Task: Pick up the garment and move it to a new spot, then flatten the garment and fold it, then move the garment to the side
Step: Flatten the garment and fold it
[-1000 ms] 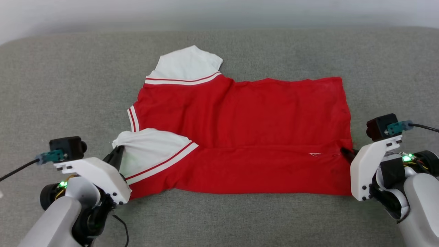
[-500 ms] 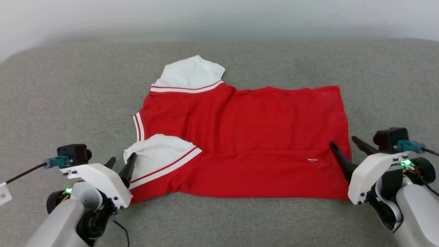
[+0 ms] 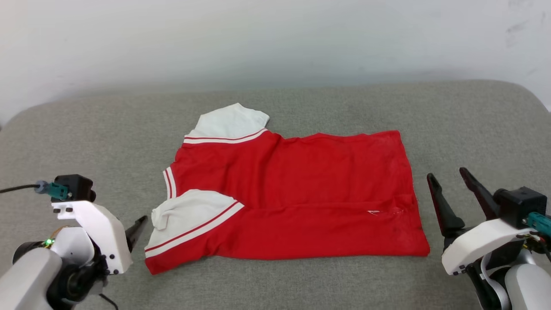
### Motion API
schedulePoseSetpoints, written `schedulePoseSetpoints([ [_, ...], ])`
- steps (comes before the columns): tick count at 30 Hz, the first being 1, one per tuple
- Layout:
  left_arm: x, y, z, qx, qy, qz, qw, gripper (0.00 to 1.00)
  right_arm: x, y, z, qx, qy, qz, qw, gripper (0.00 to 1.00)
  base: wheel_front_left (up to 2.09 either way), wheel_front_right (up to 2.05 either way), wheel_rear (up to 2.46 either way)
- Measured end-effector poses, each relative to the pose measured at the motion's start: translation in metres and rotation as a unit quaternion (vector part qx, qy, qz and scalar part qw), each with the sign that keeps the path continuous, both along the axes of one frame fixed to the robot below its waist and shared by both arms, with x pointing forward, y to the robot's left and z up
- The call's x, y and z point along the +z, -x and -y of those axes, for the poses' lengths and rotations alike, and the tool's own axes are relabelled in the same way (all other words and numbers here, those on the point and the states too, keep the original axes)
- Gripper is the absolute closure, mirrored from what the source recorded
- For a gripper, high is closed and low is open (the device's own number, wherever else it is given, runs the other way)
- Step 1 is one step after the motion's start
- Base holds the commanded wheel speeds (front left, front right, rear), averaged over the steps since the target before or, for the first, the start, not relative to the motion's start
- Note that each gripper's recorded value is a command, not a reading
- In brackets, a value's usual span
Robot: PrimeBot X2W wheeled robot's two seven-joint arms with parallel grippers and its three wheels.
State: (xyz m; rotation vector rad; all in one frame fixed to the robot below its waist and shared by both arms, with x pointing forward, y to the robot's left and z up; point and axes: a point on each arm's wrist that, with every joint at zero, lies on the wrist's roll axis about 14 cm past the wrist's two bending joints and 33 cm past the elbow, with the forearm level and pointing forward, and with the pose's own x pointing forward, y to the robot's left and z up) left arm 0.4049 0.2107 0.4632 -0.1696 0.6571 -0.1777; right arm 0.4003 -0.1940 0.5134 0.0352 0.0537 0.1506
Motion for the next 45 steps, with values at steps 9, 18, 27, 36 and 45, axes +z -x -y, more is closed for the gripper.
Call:
schedulePoseSetpoints([
  [9,-0.056,0.019,0.006,-0.046,-0.021,-0.192,0.980,0.00,-0.001,-0.004,0.002,-0.017,-0.007,-0.005,1.000,0.00,0.00,0.00,0.00],
  [18,-0.098,0.015,0.029,-0.064,0.014,-0.273,0.960,0.53,-0.027,-0.007,0.016,-0.044,-0.006,-0.042,0.998,0.00,0.00,0.00,0.00],
  [27,-0.087,0.006,0.031,-0.034,0.041,-0.197,0.979,1.00,-0.037,-0.004,0.029,-0.055,-0.022,-0.101,0.993,0.00,0.00,0.00,0.00],
  [36,-0.036,-0.014,0.016,-0.018,0.025,-0.083,0.996,1.00,-0.091,0.011,0.033,-0.020,-0.012,-0.329,0.944,0.00,0.00,0.00,0.00],
  [45,-0.042,-0.012,0.023,-0.023,0.030,-0.089,0.995,1.00,-0.136,0.010,-0.014,0.045,-0.021,-0.446,0.894,0.00,0.00,0.00,0.00],
])
